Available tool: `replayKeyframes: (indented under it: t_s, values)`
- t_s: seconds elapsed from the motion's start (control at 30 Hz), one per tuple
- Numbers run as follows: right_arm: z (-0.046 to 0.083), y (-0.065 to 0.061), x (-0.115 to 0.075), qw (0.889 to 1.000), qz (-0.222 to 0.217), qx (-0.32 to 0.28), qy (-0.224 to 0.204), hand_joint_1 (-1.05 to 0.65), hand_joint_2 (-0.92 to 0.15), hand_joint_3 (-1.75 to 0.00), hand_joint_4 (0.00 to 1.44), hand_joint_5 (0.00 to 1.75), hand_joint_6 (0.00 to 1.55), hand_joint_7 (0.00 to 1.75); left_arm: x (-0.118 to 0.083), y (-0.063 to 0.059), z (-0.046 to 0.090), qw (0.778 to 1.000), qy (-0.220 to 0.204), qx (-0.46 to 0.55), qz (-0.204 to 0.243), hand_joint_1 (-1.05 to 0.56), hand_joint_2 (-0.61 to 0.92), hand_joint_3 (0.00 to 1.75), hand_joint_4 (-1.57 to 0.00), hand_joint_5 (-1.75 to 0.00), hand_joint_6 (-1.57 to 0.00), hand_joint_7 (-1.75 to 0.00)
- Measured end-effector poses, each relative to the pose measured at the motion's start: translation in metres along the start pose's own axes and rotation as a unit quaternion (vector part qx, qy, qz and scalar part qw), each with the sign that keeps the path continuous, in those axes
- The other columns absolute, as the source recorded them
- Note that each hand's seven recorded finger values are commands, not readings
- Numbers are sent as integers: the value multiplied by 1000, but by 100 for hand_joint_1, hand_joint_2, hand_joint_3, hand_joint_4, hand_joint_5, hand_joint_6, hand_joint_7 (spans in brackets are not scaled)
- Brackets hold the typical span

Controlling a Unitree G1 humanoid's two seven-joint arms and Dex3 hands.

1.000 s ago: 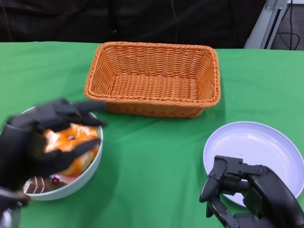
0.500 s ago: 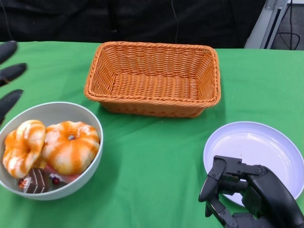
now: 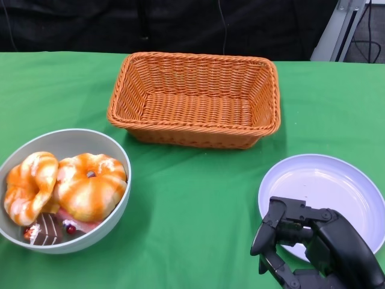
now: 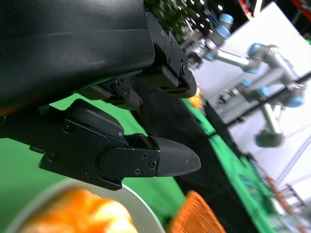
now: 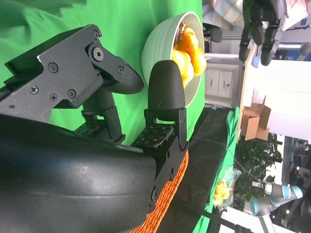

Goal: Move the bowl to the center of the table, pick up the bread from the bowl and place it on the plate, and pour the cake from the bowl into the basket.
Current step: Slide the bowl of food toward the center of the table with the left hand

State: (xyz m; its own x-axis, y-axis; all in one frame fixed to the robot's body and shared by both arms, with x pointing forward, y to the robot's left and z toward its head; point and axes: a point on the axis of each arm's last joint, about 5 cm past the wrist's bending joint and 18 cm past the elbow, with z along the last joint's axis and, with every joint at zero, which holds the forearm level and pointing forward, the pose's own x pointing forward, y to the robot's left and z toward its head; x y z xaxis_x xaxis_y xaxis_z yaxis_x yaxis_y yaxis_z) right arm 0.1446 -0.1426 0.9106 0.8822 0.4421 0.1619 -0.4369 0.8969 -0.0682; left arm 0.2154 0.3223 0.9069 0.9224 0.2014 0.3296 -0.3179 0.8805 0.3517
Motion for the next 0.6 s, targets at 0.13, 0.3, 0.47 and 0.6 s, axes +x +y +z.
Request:
replayKeyframes:
  t_s: [0.13,0.3,0.47,0.6]
  values:
    - [0,0,0,1000,0,0,0,-7,-55,-112,76,156,78,128,-3,5,-9,999,33,34,-9,-80,92,44,-54,0,-49,0]
    - [-1,0,0,1000,0,0,0,-7,-55,-112,76,156,78,129,-5,5,-18,994,86,46,-46,-87,92,52,-26,0,-30,0]
    - [-1,0,1,1000,0,0,0,-8,-55,-112,76,157,77,130,-6,1,-22,989,119,25,-84,-93,92,60,-13,0,-20,0]
    - [-1,-1,2,1000,1,0,0,-9,-55,-111,75,157,77,130,-3,-8,-23,987,135,1,-86,-98,92,62,-9,0,-11,0]
